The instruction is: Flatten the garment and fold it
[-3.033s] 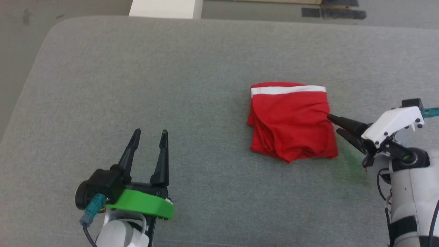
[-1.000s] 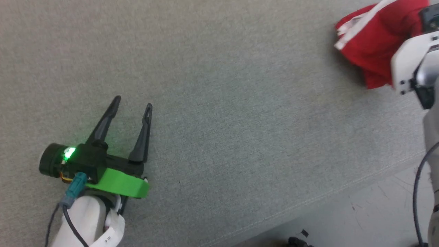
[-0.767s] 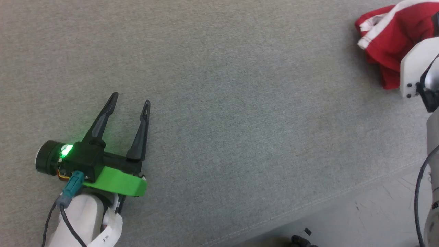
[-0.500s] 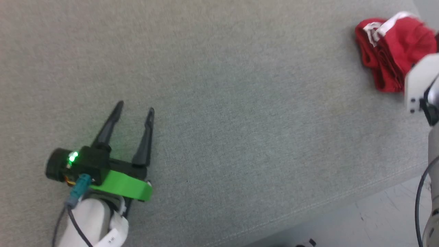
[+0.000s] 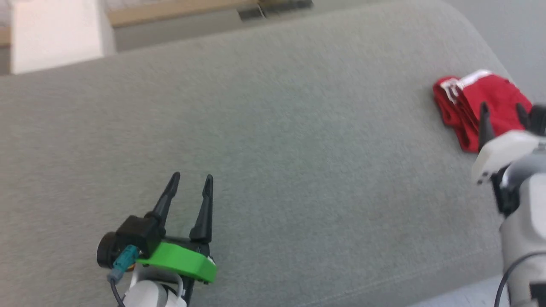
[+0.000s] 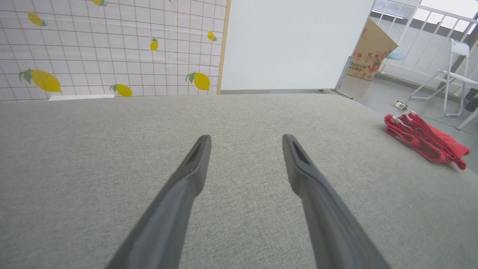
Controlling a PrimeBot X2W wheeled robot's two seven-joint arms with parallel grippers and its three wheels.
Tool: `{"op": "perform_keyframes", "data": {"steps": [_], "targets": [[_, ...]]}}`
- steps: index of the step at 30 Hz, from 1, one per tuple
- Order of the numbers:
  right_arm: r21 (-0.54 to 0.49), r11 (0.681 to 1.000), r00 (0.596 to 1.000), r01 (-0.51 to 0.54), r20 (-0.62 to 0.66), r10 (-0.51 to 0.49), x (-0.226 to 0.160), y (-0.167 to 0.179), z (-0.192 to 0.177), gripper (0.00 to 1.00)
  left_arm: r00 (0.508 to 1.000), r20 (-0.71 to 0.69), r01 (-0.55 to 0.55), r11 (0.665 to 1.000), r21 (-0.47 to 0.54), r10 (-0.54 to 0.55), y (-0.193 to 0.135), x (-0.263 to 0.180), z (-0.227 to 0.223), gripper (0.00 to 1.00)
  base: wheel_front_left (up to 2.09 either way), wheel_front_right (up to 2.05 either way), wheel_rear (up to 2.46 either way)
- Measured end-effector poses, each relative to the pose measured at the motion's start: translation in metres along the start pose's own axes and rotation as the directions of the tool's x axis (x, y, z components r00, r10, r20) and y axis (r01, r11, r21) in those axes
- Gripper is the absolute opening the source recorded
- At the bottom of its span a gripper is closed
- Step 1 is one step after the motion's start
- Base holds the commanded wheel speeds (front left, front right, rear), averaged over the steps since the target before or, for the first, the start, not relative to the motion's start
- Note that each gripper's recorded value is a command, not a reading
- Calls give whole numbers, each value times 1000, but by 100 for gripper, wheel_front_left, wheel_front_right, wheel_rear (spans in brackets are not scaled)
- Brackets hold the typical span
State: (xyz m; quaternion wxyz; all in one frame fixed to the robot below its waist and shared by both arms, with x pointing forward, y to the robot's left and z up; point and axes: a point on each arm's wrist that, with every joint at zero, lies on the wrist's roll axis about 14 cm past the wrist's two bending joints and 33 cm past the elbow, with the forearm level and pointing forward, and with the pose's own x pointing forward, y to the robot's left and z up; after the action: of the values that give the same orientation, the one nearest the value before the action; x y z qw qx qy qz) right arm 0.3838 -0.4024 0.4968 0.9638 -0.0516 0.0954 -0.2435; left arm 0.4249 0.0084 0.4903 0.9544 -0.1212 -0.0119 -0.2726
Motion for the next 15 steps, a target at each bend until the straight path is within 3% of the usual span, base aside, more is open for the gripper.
{"op": "perform_keyframes", "data": {"steps": [7, 15], "targets": [[104, 977, 961, -184, 229, 156, -38, 55, 25, 100, 990, 71, -126, 992, 23, 124, 21, -38, 33, 100, 0, 0, 0], [81, 925, 880, -370, 349, 322, -90, 114, 41, 100, 958, 131, -264, 964, 39, 257, 47, -85, 57, 100, 0, 0, 0]]}}
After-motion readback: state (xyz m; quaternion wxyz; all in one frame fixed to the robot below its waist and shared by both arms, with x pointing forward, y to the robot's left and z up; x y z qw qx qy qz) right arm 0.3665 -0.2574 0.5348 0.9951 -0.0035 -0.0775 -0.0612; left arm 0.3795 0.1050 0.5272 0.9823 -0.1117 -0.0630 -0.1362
